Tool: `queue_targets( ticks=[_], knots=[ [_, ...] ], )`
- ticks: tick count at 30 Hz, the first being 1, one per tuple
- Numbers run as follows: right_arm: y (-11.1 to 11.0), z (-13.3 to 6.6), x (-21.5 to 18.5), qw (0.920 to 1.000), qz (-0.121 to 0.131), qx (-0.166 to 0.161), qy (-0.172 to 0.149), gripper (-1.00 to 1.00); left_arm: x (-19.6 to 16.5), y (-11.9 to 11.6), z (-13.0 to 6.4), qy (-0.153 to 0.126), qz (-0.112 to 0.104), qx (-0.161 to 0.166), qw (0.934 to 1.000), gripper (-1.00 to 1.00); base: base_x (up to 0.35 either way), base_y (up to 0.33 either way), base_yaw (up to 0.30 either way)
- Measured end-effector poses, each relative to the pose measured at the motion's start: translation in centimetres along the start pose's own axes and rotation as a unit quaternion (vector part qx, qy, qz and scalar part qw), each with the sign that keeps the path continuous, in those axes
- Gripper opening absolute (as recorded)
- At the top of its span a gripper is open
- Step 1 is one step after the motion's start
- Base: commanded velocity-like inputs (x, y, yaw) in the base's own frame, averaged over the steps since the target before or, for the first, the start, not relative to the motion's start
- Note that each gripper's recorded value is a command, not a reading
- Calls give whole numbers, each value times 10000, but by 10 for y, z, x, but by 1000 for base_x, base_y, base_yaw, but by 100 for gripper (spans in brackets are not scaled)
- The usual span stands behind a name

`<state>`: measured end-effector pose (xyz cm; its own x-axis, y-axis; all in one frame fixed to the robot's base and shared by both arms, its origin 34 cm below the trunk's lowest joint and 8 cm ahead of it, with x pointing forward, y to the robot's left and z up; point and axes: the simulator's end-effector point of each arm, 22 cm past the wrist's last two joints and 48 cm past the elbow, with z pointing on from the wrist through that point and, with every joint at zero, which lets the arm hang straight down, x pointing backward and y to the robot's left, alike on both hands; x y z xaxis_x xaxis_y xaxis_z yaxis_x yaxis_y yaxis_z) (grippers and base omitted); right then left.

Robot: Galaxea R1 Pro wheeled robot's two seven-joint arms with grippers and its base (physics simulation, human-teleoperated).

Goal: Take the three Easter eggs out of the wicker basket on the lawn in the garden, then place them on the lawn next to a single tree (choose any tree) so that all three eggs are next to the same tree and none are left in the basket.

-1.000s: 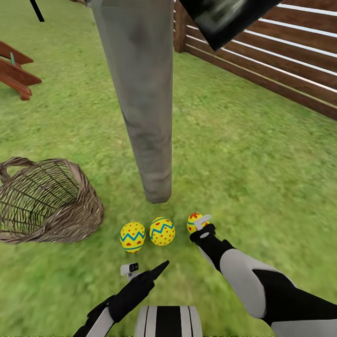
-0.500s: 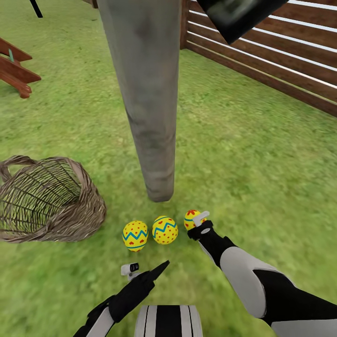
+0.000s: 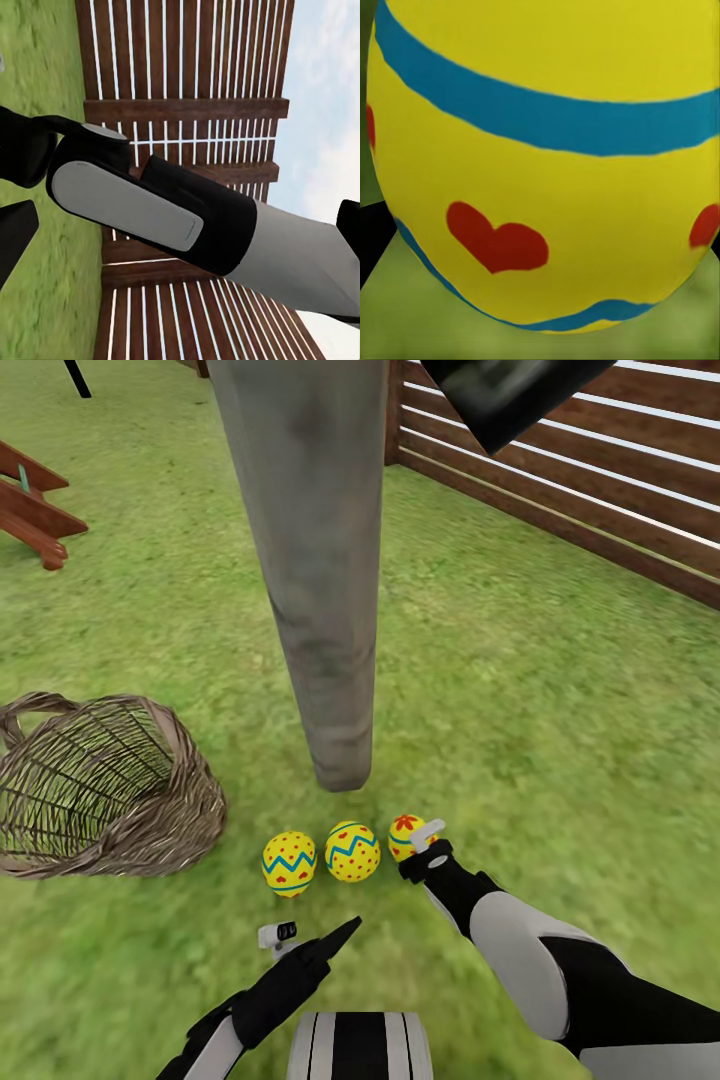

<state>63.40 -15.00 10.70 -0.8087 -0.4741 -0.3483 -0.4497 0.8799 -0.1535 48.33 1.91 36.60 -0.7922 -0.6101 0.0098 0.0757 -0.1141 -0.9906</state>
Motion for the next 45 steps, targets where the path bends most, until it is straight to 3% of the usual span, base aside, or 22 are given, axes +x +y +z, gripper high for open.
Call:
queue_targets(
  ticks=[8, 10, 38, 41, 43, 45],
  knots=[
    [0, 0, 0, 10000, -2, 0, 5, 100, 0, 0, 0, 1, -1, 1, 10000, 100, 0, 0, 0],
    [11, -3, 10, 9998, 74, -129, 112, 100, -1, -3, 1, 4, 31, 23, 10000, 100, 0, 0, 0],
    [-26, -51, -58, 9986, 143, 167, -489, 100, -16, -51, 11, 64, 542, 321, 9980, 100, 0, 0, 0],
    [-26, -62, -83, 9978, 306, -298, -500, 100, -18, -57, 11, 91, 609, 356, 9975, 100, 0, 0, 0],
    [-64, -76, -86, 9955, 613, -648, -308, 100, -23, -61, 8, 137, 704, 349, 9968, 100, 0, 0, 0],
    [-94, -97, -73, 9876, 887, -1297, -71, 100, -25, -63, 6, 164, 766, 344, 9963, 100, 0, 0, 0]
  ],
)
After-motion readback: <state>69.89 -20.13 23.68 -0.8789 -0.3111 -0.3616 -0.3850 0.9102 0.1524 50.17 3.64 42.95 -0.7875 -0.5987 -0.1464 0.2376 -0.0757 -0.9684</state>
